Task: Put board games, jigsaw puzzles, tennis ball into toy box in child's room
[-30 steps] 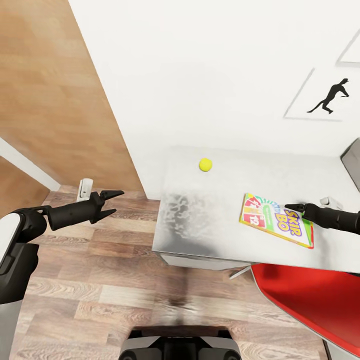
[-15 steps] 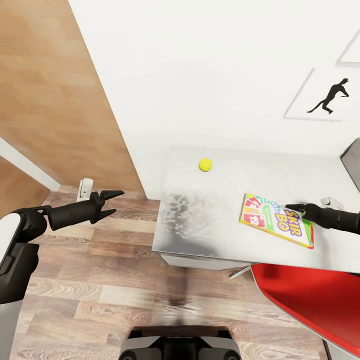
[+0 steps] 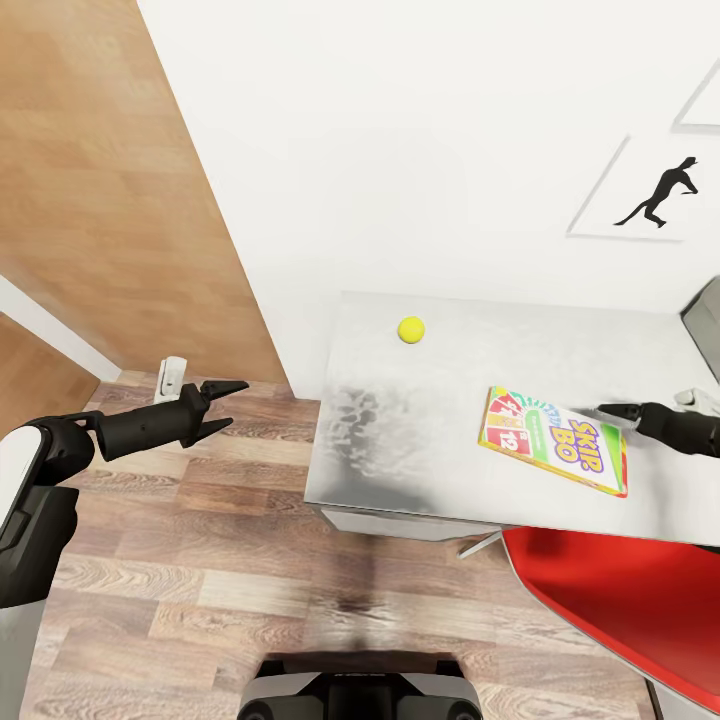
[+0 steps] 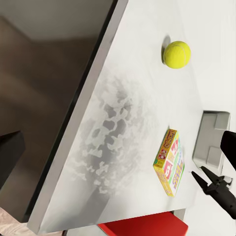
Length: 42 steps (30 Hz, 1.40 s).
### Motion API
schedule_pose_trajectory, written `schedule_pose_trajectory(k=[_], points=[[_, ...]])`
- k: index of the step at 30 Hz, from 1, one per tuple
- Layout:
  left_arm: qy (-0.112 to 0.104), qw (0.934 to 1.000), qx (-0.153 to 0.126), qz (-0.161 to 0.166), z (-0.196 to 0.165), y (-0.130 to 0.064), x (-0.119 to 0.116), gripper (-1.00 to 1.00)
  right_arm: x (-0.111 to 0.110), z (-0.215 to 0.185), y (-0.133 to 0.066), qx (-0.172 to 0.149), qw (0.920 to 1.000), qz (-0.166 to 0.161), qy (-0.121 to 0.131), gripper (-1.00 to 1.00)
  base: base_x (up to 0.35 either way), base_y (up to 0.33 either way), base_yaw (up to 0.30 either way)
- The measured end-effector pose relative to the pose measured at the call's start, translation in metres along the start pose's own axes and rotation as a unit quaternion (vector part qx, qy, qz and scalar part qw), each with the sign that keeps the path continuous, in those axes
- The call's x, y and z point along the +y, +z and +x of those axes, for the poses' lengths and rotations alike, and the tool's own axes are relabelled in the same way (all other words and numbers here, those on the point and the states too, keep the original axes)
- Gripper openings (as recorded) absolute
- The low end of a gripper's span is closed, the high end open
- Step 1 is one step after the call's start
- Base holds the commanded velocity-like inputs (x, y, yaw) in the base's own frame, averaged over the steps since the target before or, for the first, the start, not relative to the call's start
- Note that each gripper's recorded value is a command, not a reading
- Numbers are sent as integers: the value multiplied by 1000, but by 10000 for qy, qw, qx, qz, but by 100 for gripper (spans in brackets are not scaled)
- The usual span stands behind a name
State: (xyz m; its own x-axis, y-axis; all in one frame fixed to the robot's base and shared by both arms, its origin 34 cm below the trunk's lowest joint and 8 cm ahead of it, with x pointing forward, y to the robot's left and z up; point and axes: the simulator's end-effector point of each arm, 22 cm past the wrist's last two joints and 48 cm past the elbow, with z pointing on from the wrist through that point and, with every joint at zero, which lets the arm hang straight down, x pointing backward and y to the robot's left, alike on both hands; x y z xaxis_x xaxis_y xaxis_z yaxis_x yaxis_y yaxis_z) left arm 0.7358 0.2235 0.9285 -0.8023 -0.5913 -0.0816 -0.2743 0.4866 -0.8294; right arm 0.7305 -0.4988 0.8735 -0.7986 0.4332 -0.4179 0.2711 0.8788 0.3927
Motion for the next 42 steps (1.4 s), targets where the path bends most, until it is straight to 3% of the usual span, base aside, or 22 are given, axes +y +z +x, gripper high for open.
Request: schedule_pose_trajectory(k=[22, 33, 42], points=[[-4, 10000, 0, 15, 0, 1, -1, 100, -15, -9, -12, -70, 9999, 147, -22, 100, 0, 0, 0], [-9, 10000, 3, 11, 0, 1, -1, 100, -42, 11, -16, 133, 9992, 355, 113, 100, 0, 0, 0], [-12, 10000, 9, 11, 1, 1, 0, 100, -52, 25, -17, 257, 9987, 428, 143, 100, 0, 0, 0]])
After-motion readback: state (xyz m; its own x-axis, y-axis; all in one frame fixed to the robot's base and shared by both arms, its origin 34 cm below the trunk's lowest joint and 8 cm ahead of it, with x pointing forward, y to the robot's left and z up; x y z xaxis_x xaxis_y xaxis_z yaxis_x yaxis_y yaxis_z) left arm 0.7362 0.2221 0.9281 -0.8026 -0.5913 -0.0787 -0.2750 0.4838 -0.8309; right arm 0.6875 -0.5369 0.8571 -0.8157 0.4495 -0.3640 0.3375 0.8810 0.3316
